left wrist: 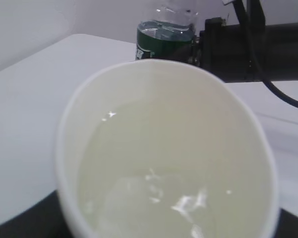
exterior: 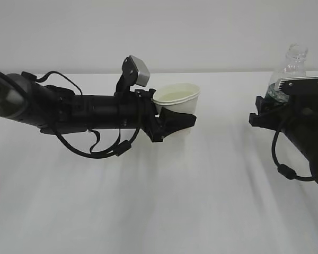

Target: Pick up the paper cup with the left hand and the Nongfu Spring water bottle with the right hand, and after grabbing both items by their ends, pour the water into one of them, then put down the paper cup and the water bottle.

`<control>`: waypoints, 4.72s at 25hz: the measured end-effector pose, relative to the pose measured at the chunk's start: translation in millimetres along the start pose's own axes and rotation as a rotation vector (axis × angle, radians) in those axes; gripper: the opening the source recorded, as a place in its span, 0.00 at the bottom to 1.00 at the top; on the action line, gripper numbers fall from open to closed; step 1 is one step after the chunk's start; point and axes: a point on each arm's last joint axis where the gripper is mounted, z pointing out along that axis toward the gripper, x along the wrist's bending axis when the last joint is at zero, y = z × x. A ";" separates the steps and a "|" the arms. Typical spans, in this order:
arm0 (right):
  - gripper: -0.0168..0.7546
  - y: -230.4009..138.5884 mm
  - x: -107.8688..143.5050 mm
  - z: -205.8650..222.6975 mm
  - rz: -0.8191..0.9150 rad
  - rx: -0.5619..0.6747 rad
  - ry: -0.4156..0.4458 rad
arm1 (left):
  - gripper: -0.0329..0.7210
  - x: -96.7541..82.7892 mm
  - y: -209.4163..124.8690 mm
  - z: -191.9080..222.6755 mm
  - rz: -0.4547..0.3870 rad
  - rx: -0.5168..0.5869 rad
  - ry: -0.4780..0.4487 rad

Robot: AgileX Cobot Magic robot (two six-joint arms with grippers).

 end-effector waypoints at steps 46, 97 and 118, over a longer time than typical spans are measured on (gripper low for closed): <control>0.67 0.0 0.0 0.0 0.000 0.000 0.000 | 0.62 105.0 -8.9 -120.0 -0.078 -0.081 0.400; 0.67 0.4 2.8 -0.1 -0.020 -0.005 0.031 | 0.62 135.0 -65.2 -233.8 -0.172 -0.027 0.706; 0.67 0.5 3.8 -0.1 -0.027 -0.006 0.042 | 0.62 145.6 -106.6 -210.1 -0.200 -0.100 0.897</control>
